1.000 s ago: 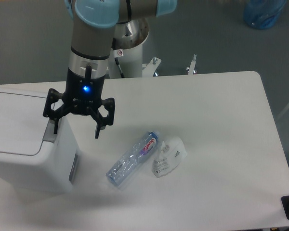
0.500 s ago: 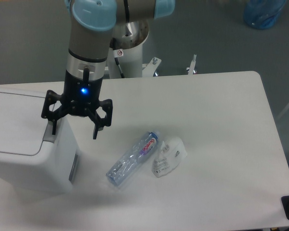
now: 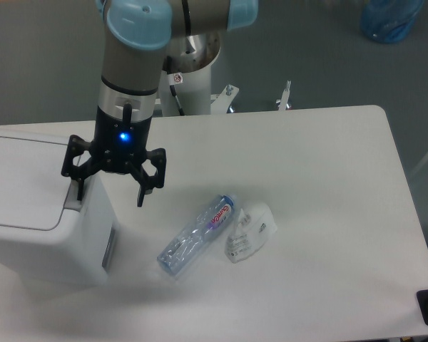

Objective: Open the trash can
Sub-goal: 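Press down on the lid edge with the gripper fingers, then raise the gripper up and away from the opened trash can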

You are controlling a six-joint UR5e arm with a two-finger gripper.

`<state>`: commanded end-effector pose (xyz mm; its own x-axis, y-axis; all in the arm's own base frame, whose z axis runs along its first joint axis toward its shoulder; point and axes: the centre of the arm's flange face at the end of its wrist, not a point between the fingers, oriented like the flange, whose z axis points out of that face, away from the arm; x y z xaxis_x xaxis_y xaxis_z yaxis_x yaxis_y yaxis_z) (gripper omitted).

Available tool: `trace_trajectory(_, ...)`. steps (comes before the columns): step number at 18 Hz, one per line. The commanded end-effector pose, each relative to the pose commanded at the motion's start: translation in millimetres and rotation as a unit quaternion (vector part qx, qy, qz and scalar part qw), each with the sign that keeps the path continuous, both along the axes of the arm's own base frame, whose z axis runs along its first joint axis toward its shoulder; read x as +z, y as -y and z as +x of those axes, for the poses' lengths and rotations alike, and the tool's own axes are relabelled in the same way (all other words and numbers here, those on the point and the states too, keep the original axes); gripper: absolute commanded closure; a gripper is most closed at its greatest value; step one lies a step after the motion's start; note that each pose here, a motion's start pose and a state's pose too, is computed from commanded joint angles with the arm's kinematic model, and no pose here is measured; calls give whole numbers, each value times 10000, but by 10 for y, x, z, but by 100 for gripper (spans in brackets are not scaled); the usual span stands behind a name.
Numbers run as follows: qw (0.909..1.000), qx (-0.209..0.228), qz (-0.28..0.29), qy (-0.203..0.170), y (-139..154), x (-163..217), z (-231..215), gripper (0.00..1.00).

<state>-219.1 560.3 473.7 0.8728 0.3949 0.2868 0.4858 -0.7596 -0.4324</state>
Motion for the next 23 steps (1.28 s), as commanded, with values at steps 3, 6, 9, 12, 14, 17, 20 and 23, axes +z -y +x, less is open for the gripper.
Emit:
trace_trajectory(3,10000,8,-18,14,7,-24,-5,0)
trace_trajectory(6,10000,0,-24,19,0,-32,0,0)
trace_trajectory(9,10000,0,-12,9,2,-10,2,0)
trace_trajectory(12,10000,1,61,-51,4,93,-8,0)
trace_trajectory(14,9998,2,170,-139,3,239,-20,0)
trace_trajectory(17,9990,1,233,-380,3,366,-135,0)
trace_trajectory(20,9939,-184,-200,-1065,242,177,-741,0)
trace_trajectory(23,9876,-434,-583,-1393,420,-102,-1316,0)
